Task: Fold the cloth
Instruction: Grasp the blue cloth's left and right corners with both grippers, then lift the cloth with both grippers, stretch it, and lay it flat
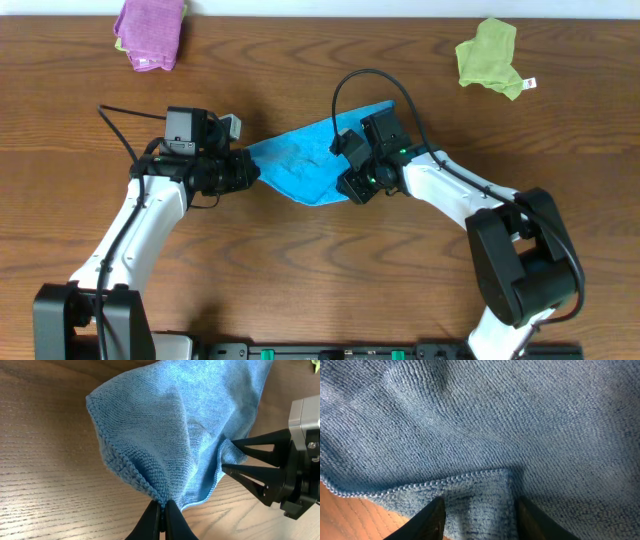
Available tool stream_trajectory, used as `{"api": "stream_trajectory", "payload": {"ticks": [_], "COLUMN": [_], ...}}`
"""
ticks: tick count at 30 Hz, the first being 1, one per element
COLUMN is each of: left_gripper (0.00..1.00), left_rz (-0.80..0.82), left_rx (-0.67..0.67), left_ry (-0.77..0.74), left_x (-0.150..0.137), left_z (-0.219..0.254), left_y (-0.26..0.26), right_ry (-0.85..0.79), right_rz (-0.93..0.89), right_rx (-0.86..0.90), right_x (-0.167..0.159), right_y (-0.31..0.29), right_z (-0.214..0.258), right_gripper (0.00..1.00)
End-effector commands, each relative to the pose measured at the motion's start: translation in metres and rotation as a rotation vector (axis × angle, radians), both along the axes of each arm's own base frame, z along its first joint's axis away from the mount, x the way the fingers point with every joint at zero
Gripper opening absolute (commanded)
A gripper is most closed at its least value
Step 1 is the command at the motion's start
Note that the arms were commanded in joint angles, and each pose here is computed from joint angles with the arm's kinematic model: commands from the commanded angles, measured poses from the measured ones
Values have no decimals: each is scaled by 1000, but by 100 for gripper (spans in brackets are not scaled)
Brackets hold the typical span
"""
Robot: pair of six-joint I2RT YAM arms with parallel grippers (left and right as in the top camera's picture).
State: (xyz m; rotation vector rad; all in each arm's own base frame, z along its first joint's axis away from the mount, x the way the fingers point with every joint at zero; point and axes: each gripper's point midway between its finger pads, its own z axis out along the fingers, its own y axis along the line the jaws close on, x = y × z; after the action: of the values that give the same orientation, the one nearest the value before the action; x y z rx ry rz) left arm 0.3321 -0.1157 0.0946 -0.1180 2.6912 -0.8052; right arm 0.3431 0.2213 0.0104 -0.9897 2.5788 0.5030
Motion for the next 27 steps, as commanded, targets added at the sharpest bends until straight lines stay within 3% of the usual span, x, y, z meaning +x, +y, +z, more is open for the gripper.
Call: {"api": "stream_trajectory", "payload": {"ticks": [1,4,7,10,12,19,27], "left_gripper": [5,6,5,5,6,6,5], "left_rz": [-15,-15,-15,-15,-17,-16,-5], "left_rx": [-6,-6,-5,-4,-1,-3,14], "left_ry": [-39,-39,-39,-40,-42,-56,-307], "left_x": [4,4,4,5,5,8,64], "left_z": [13,13,13,13,12,16,107], "left_y": [-3,-3,-3,-2,-2,-2,-2], "right_ry": [14,17,26,37,31,18,-147], "right_rz": [-1,3,3,10,11,-3,-38], "right_rx": [42,51,47,62,68,84,160], "right_x": [2,3,1,1,3,15,57], "right_y": [8,11,10,13,15,21,30], "right_z": [6,10,10,14,20,47,157], "right_gripper": [44,33,13,10,1,1,2]}}
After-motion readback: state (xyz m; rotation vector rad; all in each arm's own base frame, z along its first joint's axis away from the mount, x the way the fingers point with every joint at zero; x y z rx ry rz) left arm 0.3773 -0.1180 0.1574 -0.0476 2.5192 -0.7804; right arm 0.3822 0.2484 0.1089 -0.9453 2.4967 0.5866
